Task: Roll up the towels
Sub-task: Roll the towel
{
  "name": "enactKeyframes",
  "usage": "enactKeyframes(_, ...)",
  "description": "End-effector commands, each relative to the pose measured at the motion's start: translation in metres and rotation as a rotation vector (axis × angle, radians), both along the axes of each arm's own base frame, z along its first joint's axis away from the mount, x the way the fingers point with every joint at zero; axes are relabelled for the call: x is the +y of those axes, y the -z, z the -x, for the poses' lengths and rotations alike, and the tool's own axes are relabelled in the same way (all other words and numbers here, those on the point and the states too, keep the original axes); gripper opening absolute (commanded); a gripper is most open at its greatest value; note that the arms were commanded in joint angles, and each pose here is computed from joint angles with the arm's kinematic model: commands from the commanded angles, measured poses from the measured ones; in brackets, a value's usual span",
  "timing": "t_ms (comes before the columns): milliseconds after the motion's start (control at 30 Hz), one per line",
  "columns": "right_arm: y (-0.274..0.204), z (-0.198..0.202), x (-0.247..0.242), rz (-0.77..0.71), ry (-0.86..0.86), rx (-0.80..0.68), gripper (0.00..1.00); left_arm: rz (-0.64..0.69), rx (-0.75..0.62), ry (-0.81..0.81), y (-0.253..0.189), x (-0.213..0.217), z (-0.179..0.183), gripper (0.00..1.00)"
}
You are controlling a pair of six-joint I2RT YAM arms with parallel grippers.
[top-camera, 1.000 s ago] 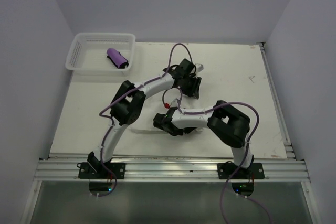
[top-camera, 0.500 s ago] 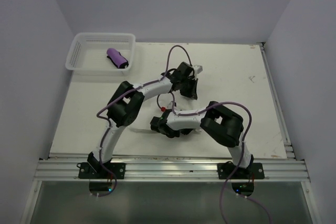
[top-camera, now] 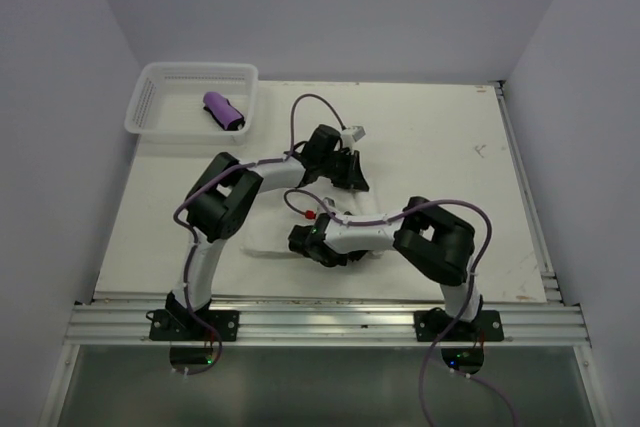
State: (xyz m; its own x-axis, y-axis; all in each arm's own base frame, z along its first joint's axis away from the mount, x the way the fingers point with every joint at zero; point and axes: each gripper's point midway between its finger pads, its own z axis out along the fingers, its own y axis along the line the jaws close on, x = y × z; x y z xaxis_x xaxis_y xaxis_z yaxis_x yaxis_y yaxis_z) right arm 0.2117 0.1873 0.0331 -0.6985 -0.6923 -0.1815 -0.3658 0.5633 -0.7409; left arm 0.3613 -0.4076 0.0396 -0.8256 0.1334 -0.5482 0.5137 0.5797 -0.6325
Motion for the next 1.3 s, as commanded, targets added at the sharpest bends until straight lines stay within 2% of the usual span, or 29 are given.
enactKeyframes(0, -0.001, 0.003, 0.047, -0.386, 0.104, -0.014, 0.38, 0.053, -0.079, -0.025, -0.006, 0.001, -0.02, 0.0)
enactKeyframes(267, -0.056, 0.008, 0.056, -0.676, 0.07, -0.038, 0.51, 0.069, -0.085, -0.034, -0.003, 0.003, -0.024, 0.0)
enactKeyframes(367, -0.063, 0.01, 0.049, -0.717, 0.089, -0.039, 0.52, 0.069, -0.083, -0.036, -0.001, 0.003, -0.023, 0.0)
enactKeyframes(500, -0.078, 0.002, 0.032, -0.873, 0.176, -0.077, 0.52, 0.071, -0.089, -0.031, 0.0, 0.003, -0.022, 0.0)
enactKeyframes(867, -0.072, -0.022, -0.013, -1.299, 0.443, -0.149, 0.49, 0.082, -0.101, -0.026, -0.003, 0.005, -0.022, 0.0)
enactKeyframes(933, -0.06, -0.015, -0.012, -1.379, 0.479, -0.095, 0.49, 0.085, -0.104, -0.026, -0.005, 0.006, -0.023, 0.0)
enactKeyframes(1000, -0.063, -0.02, -0.012, -1.493, 0.542, -0.105, 0.49, 0.085, -0.104, -0.027, -0.006, 0.007, -0.023, 0.0)
enactKeyframes(1133, -0.042, -0.016, -0.023, -1.591, 0.64, -0.114, 0.49, 0.084, -0.107, -0.034, -0.006, 0.009, -0.024, 0.0)
enactKeyframes(1267, -0.044, -0.019, -0.021, -1.71, 0.645, -0.113, 0.49, 0.082, -0.104, -0.036, -0.005, 0.01, -0.023, 0.0)
